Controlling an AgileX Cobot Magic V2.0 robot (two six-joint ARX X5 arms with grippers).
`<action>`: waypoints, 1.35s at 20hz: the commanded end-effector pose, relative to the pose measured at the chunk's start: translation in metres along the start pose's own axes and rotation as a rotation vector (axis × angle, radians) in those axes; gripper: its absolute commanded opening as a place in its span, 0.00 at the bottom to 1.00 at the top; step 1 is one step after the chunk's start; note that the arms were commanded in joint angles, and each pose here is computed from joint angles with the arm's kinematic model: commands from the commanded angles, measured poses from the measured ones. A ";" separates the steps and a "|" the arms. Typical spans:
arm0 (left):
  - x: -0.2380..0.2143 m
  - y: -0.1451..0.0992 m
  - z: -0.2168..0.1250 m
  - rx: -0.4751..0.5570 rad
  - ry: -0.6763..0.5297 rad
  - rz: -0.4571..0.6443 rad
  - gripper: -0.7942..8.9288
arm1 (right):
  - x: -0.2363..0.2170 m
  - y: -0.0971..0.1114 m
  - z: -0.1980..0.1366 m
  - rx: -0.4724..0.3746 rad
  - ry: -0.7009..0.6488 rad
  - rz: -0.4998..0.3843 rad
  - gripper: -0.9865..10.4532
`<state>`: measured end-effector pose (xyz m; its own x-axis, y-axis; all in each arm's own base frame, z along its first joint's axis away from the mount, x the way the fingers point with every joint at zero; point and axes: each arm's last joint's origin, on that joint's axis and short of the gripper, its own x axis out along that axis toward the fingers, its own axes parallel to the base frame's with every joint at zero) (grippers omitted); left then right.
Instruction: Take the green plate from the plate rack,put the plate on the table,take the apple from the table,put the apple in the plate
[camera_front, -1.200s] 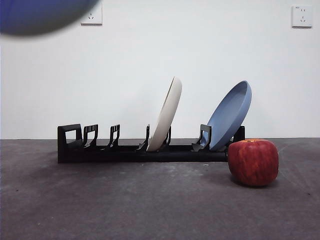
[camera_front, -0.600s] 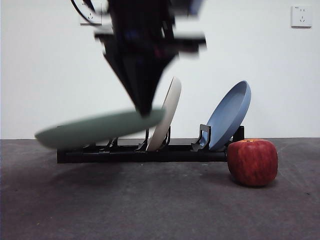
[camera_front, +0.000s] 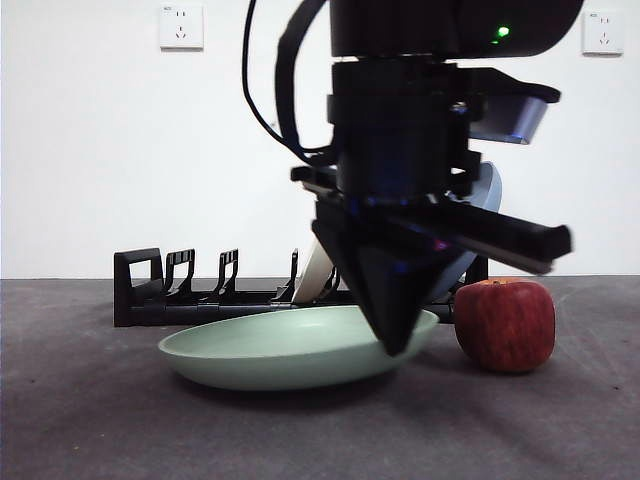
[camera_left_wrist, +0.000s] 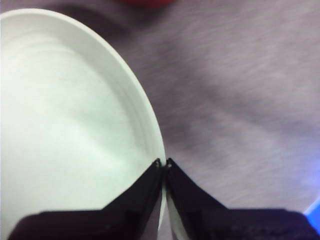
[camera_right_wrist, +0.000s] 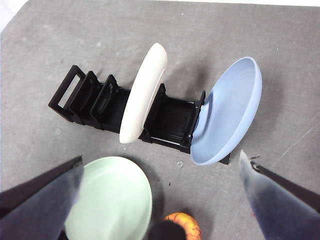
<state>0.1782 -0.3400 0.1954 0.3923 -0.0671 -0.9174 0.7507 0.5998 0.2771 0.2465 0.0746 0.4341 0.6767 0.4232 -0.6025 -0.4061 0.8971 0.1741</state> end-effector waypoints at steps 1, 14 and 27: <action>0.010 -0.004 0.000 0.014 0.014 -0.019 0.07 | 0.000 0.000 0.001 0.010 -0.004 -0.004 0.55; 0.018 0.012 -0.002 -0.025 0.065 -0.002 0.29 | 0.000 0.000 -0.004 0.021 0.045 -0.006 0.55; -0.188 0.055 -0.056 -0.101 -0.451 -0.209 0.44 | -0.001 -0.001 -0.011 0.024 0.117 -0.026 0.55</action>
<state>0.1203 -0.2581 0.3592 0.4433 -0.4984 -0.7450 0.7928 0.6058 0.0664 0.2393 0.0720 0.4254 0.6095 0.3847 -0.6932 -0.3736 0.9106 0.1768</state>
